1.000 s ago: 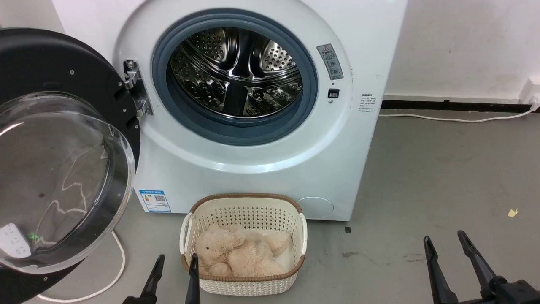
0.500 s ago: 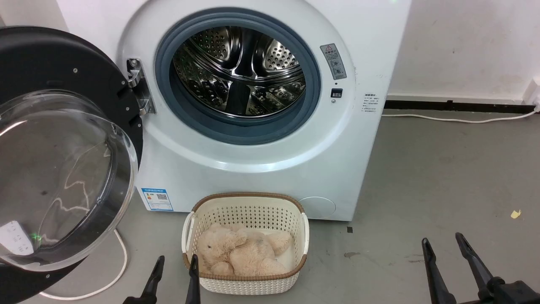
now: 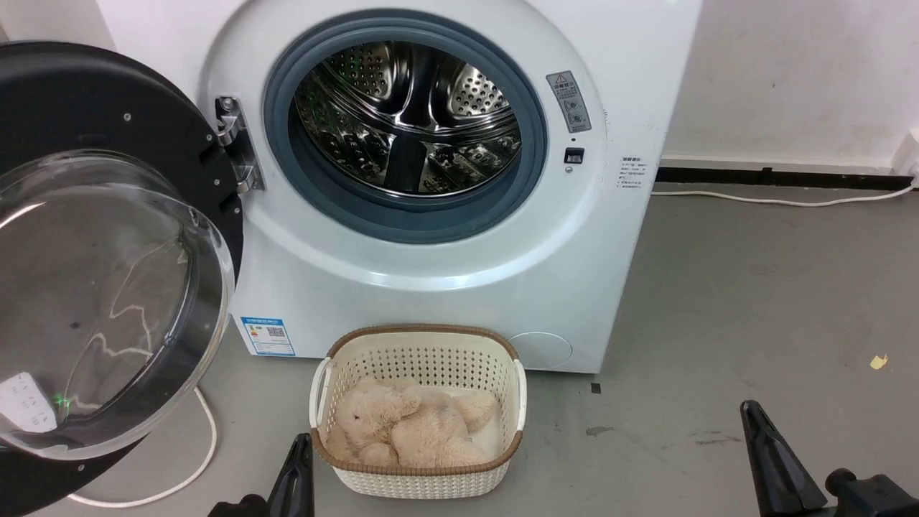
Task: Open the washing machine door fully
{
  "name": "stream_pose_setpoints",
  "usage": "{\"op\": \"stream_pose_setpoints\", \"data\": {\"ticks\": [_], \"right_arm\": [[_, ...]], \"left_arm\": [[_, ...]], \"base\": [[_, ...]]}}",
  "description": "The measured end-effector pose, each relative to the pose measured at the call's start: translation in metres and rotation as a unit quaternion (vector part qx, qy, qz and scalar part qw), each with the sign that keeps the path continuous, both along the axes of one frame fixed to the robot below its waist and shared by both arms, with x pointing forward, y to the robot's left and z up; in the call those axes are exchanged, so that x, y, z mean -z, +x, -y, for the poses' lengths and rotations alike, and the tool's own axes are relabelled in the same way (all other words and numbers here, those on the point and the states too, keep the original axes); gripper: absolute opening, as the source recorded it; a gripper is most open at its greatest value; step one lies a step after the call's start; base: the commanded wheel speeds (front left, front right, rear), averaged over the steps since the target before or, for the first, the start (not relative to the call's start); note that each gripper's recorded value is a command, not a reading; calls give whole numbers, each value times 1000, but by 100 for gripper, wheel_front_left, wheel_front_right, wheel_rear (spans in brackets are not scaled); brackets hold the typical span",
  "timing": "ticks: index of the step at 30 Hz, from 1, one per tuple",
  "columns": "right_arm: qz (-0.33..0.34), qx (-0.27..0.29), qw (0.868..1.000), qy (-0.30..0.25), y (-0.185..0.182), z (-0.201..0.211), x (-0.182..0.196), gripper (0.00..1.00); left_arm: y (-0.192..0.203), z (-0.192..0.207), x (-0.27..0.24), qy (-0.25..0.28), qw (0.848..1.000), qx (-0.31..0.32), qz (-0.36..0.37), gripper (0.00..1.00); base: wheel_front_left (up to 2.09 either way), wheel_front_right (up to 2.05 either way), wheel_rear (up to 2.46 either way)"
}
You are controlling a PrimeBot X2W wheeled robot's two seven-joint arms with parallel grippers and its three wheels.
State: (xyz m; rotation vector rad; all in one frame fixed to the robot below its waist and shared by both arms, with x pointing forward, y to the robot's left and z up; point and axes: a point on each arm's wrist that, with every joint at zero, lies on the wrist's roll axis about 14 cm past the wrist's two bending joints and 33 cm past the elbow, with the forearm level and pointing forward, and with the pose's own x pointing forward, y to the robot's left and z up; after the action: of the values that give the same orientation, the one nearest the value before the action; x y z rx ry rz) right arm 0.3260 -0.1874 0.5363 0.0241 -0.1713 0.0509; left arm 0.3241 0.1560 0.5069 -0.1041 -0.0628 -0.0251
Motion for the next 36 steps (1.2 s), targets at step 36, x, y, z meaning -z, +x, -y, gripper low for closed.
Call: {"op": "stream_pose_setpoints", "data": {"ticks": [36], "right_arm": [[-34,-14,999,-12,15,-10,6,0]], "left_arm": [[15,-6,-4,25,1000,-1,-14,0]], "base": [[0,0,0]]}}
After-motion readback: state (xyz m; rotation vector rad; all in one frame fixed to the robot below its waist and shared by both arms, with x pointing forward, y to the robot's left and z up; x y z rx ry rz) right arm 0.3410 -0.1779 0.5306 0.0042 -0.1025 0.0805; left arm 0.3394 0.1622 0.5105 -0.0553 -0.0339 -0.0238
